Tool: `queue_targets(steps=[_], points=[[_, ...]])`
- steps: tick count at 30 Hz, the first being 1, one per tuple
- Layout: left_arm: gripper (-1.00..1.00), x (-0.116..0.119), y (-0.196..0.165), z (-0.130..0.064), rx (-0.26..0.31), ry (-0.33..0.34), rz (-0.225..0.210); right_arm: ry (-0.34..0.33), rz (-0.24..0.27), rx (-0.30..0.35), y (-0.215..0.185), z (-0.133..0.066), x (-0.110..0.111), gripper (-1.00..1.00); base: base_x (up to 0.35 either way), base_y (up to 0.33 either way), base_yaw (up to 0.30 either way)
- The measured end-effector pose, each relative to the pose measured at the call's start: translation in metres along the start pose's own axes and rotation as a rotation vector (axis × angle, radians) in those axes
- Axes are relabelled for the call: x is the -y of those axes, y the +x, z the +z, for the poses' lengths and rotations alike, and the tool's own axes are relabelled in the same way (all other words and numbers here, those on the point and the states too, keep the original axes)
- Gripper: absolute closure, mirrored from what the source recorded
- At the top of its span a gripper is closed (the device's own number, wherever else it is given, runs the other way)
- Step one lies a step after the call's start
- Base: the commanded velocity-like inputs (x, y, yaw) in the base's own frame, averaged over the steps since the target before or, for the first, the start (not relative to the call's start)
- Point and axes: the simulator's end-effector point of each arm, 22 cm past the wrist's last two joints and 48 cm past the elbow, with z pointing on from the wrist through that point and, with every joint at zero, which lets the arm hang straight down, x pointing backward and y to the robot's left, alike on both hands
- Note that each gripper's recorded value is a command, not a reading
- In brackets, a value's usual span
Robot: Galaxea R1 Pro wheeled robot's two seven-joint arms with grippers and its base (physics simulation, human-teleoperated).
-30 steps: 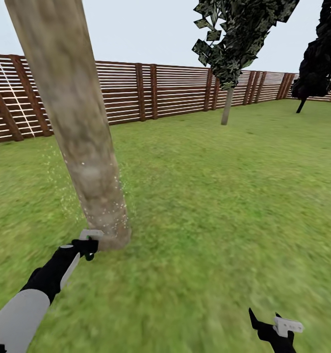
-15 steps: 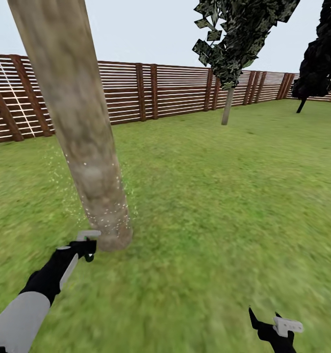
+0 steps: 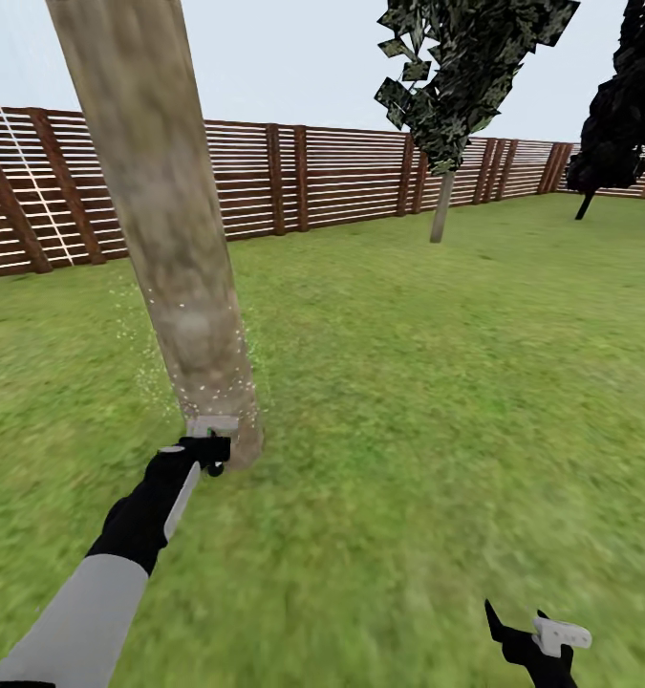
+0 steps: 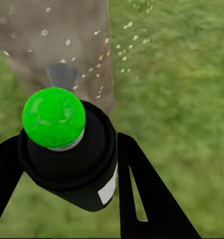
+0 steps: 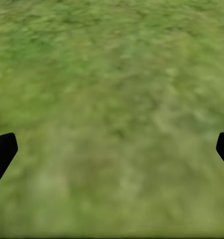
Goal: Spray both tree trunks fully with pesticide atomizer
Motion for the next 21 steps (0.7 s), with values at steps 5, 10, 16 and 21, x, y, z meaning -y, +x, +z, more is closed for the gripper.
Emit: queue_targets(steps=[5, 10, 16, 21], points=[[1.00, -0.047, -0.052, -0.035, 0.066, -0.092, -0.045, -0.001, 0.000, 0.000, 0.000, 0.000, 0.000, -1.00, -0.001, 0.000, 0.000], [1.00, -0.026, -0.064, -0.042, 0.077, -0.058, -0.027, 0.000, 0.000, 0.000, 0.000, 0.000, 0.000, -1.00, -0.230, 0.000, 0.000], [1.00, -0.046, -0.079, -0.056, 0.085, -0.098, -0.042, -0.001, 0.000, 0.000, 0.000, 0.000, 0.000, -1.00, -0.028, 0.000, 0.000], [1.00, 0.013, -0.078, -0.067, 0.027, 0.002, 0.034, 0.000, 0.000, 0.000, 0.000, 0.000, 0.000, -1.00, 0.000, 0.000, 0.000]])
